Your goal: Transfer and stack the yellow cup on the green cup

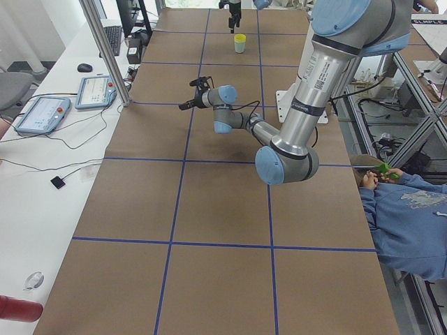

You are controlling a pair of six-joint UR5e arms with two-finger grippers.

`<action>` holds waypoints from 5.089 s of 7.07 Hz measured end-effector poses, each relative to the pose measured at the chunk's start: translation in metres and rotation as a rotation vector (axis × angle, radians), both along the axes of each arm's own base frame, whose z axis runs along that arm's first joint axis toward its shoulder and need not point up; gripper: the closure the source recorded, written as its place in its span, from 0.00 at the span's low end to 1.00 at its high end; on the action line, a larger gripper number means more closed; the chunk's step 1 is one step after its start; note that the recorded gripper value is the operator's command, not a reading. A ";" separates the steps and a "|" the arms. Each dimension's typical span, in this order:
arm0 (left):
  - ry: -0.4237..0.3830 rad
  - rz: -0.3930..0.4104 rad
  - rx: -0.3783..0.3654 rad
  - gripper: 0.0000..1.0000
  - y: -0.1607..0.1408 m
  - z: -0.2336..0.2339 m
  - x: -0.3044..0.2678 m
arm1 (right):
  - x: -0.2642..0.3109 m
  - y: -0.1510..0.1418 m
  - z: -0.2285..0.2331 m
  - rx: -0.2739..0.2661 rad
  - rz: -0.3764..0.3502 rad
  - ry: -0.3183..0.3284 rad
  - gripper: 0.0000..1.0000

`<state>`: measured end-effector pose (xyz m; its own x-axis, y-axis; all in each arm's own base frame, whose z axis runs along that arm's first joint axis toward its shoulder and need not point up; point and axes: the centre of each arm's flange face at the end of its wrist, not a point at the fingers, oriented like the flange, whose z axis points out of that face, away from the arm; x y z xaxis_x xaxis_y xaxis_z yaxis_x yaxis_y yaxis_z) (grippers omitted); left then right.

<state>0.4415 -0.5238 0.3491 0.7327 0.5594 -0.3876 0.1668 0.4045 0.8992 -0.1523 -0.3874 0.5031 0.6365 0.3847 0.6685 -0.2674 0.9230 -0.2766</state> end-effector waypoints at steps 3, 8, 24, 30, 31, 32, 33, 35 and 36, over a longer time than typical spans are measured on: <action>-0.226 -0.069 -0.419 0.01 -0.090 0.121 -0.130 | -0.002 -0.025 0.001 0.013 0.030 0.005 0.00; -0.067 0.099 -0.948 0.00 -0.123 0.212 -0.408 | 0.030 -0.085 0.001 0.161 0.009 0.015 0.00; -0.090 0.273 -1.048 0.00 0.033 0.271 -0.495 | 0.149 -0.072 0.071 0.309 -0.150 0.043 0.00; -0.018 0.214 -1.088 0.00 0.028 0.254 -0.492 | 0.118 -0.083 0.069 0.319 -0.215 0.112 0.00; -0.005 0.221 -1.073 0.00 0.026 0.251 -0.491 | 0.116 -0.084 0.069 0.320 -0.218 0.116 0.00; -0.002 0.224 -1.066 0.00 0.025 0.250 -0.490 | 0.116 -0.085 0.069 0.318 -0.219 0.113 0.00; -0.006 0.223 -1.062 0.00 0.024 0.249 -0.490 | 0.115 -0.085 0.069 0.317 -0.219 0.108 0.00; -0.009 0.225 -1.059 0.00 0.023 0.249 -0.489 | 0.113 -0.085 0.067 0.315 -0.222 0.087 0.00; -0.010 0.226 -1.059 0.00 0.023 0.250 -0.490 | 0.113 -0.085 0.066 0.316 -0.223 0.080 0.00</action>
